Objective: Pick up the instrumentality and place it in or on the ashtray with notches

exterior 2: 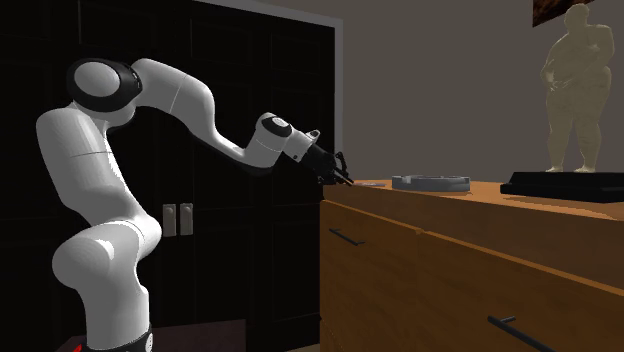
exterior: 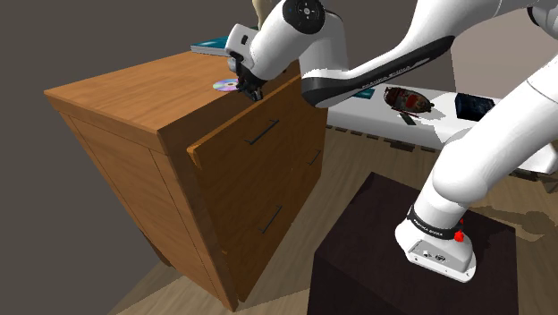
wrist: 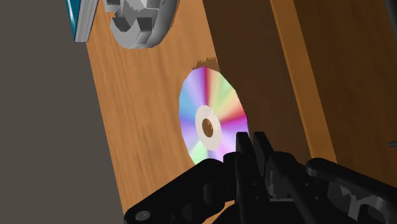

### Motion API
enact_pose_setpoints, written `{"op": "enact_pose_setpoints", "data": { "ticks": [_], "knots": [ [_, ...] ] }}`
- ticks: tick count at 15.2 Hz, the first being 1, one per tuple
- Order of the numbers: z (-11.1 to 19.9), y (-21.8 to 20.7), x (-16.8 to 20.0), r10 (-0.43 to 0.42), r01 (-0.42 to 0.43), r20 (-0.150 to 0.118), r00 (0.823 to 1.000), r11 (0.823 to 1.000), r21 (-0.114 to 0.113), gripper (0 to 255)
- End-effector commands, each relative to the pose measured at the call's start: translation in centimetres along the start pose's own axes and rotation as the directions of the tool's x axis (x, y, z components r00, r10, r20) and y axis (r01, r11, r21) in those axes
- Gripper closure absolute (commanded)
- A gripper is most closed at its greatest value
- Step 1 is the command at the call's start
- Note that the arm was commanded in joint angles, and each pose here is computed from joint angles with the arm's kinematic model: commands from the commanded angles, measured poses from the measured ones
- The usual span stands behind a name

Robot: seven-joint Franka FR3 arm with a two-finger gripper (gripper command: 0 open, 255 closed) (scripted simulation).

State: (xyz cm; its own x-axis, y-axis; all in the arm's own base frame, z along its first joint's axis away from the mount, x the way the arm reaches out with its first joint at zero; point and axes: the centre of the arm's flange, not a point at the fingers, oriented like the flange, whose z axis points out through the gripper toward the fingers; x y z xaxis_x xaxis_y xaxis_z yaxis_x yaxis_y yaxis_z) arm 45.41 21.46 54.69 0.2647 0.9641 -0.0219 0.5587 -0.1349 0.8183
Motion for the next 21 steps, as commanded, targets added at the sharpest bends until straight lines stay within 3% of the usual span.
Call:
{"op": "enact_pose_setpoints", "data": {
  "ticks": [1,19,21],
  "knots": [
    [-0.3,0.4,0.0,0.0,0.0,0.0,1.0,1.0,0.001,255],
    [-5.7,8.2,-0.2,0.0,0.0,0.0,1.0,1.0,0.001,255],
    [-5.2,8.8,-1.2,0.0,0.0,0.0,1.0,1.0,0.001,255]
  ]
}}
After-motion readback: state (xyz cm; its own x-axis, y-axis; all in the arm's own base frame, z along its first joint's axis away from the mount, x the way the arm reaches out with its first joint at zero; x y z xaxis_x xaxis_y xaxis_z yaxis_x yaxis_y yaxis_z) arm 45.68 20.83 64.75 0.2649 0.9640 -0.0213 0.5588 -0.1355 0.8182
